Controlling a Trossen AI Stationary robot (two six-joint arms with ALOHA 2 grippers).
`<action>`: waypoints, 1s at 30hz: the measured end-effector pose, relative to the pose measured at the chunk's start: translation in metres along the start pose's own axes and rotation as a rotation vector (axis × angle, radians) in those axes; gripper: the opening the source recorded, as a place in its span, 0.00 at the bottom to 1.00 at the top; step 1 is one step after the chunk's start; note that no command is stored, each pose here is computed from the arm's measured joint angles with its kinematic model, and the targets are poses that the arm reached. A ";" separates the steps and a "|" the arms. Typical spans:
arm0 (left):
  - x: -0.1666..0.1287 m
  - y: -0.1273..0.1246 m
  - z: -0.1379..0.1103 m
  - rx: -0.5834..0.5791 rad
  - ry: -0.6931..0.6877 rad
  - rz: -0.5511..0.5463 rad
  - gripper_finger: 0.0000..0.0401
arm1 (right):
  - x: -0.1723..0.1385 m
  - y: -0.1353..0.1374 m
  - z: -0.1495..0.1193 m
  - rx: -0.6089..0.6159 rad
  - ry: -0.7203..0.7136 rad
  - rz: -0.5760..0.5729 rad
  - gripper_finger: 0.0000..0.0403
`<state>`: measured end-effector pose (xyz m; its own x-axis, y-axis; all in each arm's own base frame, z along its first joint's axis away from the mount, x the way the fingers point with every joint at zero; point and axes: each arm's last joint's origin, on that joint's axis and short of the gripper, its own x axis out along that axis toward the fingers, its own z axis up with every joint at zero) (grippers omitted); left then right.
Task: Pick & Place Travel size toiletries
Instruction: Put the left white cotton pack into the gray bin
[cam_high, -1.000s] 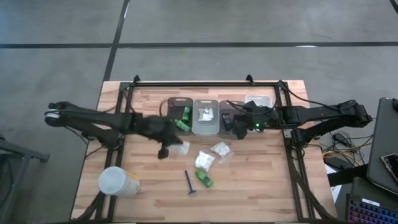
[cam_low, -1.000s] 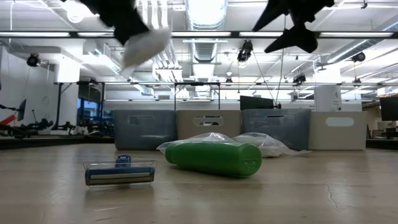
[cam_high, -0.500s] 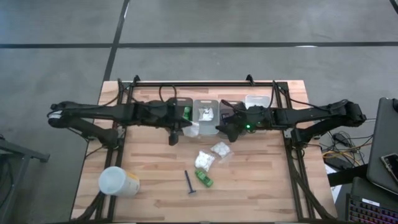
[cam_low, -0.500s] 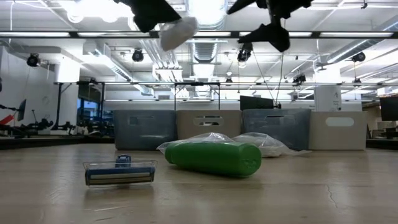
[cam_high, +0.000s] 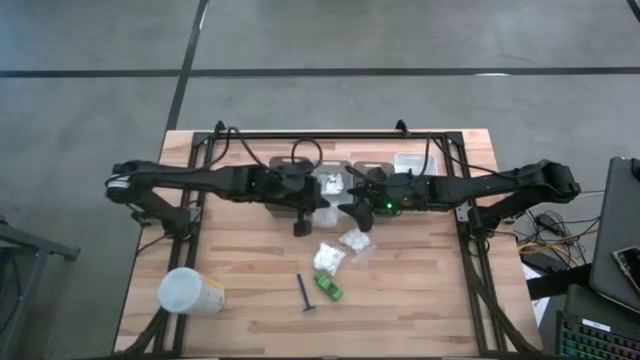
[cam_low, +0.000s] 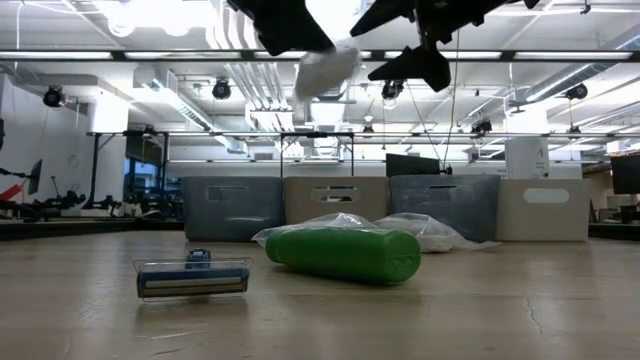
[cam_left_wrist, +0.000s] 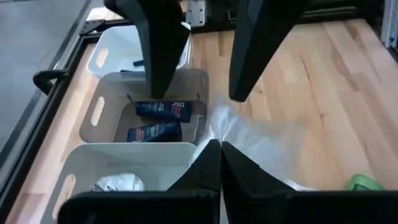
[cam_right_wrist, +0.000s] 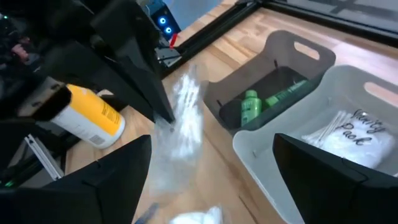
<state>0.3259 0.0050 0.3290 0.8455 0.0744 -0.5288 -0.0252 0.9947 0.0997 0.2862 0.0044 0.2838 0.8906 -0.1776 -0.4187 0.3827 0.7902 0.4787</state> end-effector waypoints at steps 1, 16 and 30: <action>0.002 0.000 0.000 0.001 0.005 0.000 0.00 | 0.000 0.000 0.000 -0.007 -0.001 0.001 0.83; 0.009 0.020 -0.004 0.003 0.037 0.074 0.00 | -0.015 -0.005 0.001 -0.036 0.005 -0.083 0.80; 0.075 0.094 -0.044 -0.064 0.140 0.129 0.00 | -0.067 -0.018 0.009 0.009 -0.022 -0.224 0.71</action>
<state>0.3637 0.1071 0.2616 0.7509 0.2067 -0.6273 -0.1666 0.9783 0.1229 0.2214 -0.0032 0.3103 0.7885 -0.3607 -0.4982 0.5732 0.7246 0.3826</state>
